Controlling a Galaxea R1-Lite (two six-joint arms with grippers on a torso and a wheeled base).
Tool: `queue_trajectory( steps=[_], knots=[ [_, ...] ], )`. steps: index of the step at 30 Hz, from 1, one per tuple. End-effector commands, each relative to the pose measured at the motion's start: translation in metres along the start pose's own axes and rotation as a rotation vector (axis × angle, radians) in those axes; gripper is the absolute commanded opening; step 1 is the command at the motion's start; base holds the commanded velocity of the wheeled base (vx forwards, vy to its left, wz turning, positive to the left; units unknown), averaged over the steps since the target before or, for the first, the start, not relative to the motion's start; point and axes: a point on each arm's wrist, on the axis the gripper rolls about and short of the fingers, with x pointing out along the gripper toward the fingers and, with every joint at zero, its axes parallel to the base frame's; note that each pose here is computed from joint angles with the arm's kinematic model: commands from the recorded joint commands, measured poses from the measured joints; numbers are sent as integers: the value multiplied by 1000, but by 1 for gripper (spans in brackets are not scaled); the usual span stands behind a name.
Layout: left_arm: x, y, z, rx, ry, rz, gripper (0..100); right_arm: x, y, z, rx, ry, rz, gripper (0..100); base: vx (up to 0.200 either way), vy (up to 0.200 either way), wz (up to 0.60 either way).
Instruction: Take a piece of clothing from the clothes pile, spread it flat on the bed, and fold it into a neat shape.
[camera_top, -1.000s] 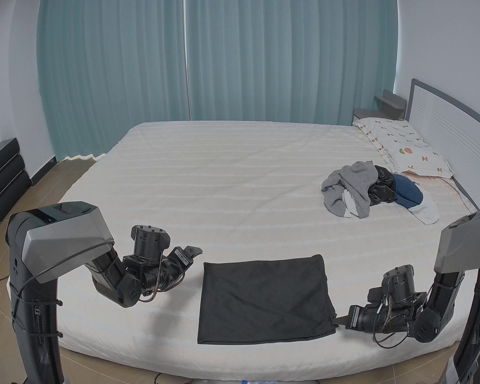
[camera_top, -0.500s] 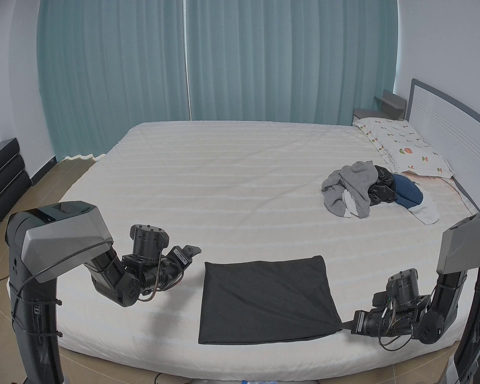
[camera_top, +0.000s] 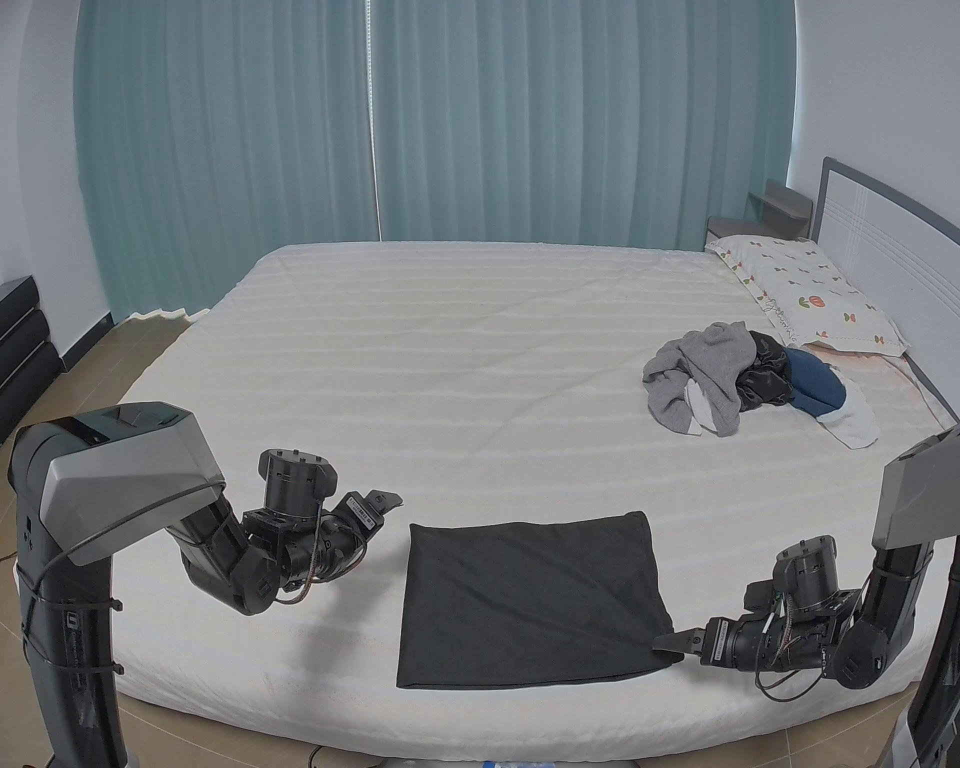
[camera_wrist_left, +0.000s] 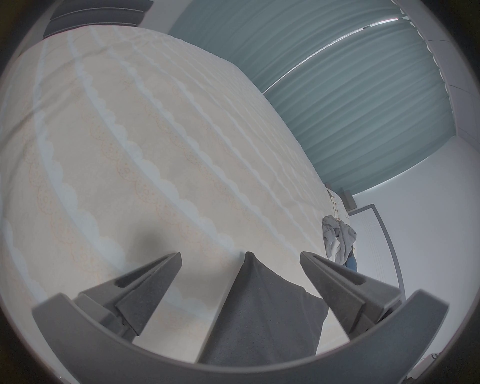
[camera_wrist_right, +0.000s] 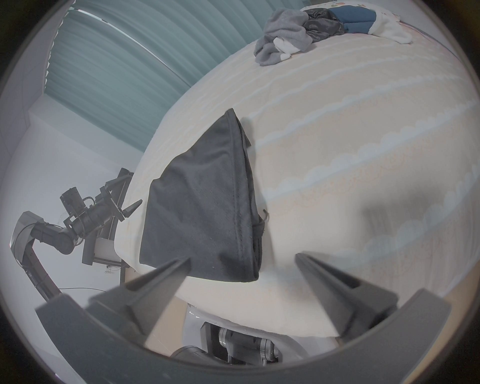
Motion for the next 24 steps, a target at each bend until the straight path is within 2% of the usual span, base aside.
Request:
queue_trajectory(
  steps=[1, 11, 18, 22, 24],
  knots=[
    [-1, 0, 0, -5, 5, 0, 100, -2, -3, 7, 26, -47, 8, 100, 0, 0, 0],
    [1, 0, -4, 2, 6, 5, 100, -2, -7, 16, 59, -83, 9, 100, 0, 0, 0],
    [-1, 0, -14, 17, 37, 7, 100, 1, -14, 30, 117, -133, 5, 100, -171, 0, 0],
    [-2, -1, -21, 42, 60, 4, 100, 2, -16, 33, 124, -141, 6, 100, 0, 0, 0],
    [-1, 0, -22, 104, 83, -8, 100, 4, -16, 37, 124, -152, 15, 100, 0, 0, 0]
  ],
)
